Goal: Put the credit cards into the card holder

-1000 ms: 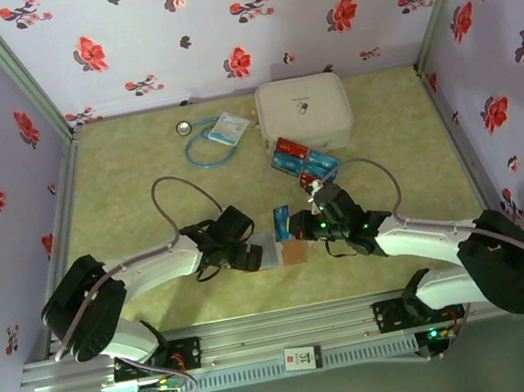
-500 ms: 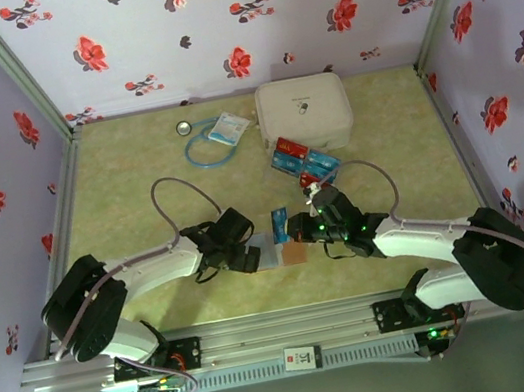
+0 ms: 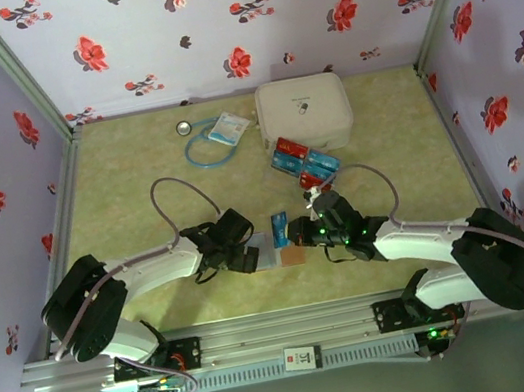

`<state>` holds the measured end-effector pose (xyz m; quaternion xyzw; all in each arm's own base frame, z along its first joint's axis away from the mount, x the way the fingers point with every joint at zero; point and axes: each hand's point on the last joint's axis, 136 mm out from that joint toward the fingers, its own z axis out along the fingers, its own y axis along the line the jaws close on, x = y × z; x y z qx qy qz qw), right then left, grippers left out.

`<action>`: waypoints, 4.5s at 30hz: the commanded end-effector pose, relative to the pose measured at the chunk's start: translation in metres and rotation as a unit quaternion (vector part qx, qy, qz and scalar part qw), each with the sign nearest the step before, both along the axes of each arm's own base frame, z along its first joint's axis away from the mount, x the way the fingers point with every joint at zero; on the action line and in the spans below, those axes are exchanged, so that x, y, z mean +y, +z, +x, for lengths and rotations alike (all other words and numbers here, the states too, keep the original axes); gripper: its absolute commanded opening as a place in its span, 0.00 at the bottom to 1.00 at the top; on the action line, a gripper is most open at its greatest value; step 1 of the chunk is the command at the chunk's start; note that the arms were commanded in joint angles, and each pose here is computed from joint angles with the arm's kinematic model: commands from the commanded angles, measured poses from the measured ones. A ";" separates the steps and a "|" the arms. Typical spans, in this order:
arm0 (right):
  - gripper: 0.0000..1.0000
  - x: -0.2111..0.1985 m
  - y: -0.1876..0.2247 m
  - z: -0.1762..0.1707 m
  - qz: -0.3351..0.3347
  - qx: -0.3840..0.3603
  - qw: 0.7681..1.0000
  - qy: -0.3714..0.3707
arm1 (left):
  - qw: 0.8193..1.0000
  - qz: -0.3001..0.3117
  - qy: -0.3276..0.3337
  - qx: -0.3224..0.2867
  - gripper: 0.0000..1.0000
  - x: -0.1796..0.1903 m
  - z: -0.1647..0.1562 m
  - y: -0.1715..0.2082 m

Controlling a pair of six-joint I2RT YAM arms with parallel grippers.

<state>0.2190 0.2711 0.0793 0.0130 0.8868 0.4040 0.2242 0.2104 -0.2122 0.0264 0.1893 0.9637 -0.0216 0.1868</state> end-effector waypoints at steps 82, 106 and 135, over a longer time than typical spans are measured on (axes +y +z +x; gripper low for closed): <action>0.00 0.010 -0.042 -0.021 0.035 0.017 0.999 0.000 | 0.999 0.033 0.017 0.011 1.00 0.021 -0.011 -0.012; 0.00 -0.009 -0.013 -0.018 0.027 -0.023 0.999 -0.025 | 1.000 -0.014 -0.005 -0.012 1.00 -0.002 -0.004 0.028; 0.00 0.013 -0.019 -0.020 0.069 -0.016 0.997 0.009 | 0.999 0.040 0.003 0.002 1.00 0.016 -0.014 -0.005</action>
